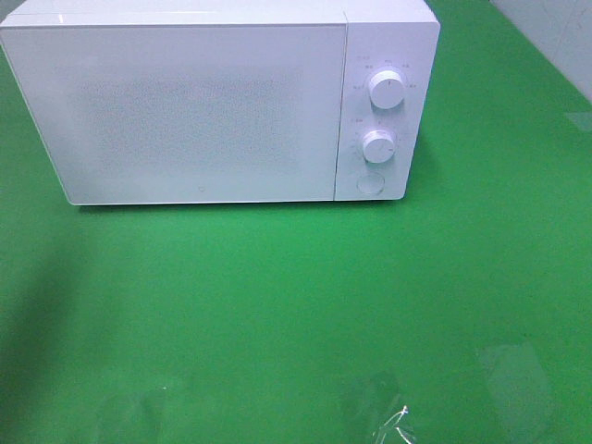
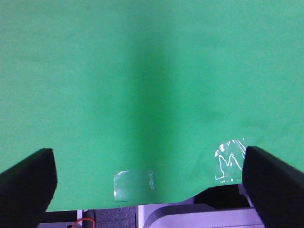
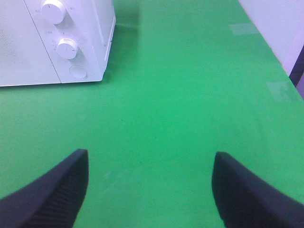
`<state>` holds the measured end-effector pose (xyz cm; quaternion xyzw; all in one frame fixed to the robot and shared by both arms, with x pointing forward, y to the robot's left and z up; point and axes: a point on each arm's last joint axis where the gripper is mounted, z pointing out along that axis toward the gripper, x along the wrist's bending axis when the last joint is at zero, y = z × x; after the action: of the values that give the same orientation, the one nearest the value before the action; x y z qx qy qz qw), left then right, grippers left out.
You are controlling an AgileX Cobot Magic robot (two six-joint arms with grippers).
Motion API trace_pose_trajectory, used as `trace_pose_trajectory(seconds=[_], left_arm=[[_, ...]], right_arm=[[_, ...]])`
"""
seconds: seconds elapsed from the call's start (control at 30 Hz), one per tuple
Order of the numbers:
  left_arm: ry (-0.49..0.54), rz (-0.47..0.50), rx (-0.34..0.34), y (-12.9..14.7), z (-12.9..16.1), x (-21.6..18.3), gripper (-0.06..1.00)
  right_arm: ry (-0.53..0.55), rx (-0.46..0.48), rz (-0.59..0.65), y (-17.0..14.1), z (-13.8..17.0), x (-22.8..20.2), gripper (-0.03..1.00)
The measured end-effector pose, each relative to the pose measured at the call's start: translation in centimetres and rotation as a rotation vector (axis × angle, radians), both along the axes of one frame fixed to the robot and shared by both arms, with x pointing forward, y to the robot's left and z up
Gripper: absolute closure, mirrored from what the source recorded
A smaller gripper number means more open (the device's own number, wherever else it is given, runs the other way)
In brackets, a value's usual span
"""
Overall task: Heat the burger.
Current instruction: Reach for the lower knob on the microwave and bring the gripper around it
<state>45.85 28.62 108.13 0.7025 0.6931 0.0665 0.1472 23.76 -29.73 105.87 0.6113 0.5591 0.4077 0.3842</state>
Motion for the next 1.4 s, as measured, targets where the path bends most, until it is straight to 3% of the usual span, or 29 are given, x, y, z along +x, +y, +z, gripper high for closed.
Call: trace_pose_trajectory(seconds=[0.17,0.37,0.47,0.73,1.03,1.17,1.4], left_arm=[[-0.031,0.017,0.003,0.4,0.2,-1.8,-0.04],[-0.168,0.041,0.029,0.8,0.1,-7.3,-0.04],[-0.187,0.048,0.036,0.9,0.1,-8.0,-0.04],[-0.305,0.08,0.064,1.3,-2.1,-14.2,-0.04],[-0.377,0.084,0.076,1.4,-2.9,-16.6,-0.04],[-0.493,0.09,0.088,1.6,-3.0,-18.2,-0.04],[-0.587,0.095,0.084,1.6,-2.7,-19.6,-0.04]], right_arm=[[0.0,0.0,0.0,0.0,0.0,0.0,0.27],[0.0,0.0,0.0,0.0,0.0,0.0,0.27],[0.0,0.0,0.0,0.0,0.0,0.0,0.27],[0.0,0.0,0.0,0.0,0.0,0.0,0.27],[0.0,0.0,0.0,0.0,0.0,0.0,0.27],[0.0,0.0,0.0,0.0,0.0,0.0,0.27],[0.0,0.0,0.0,0.0,0.0,0.0,0.27]])
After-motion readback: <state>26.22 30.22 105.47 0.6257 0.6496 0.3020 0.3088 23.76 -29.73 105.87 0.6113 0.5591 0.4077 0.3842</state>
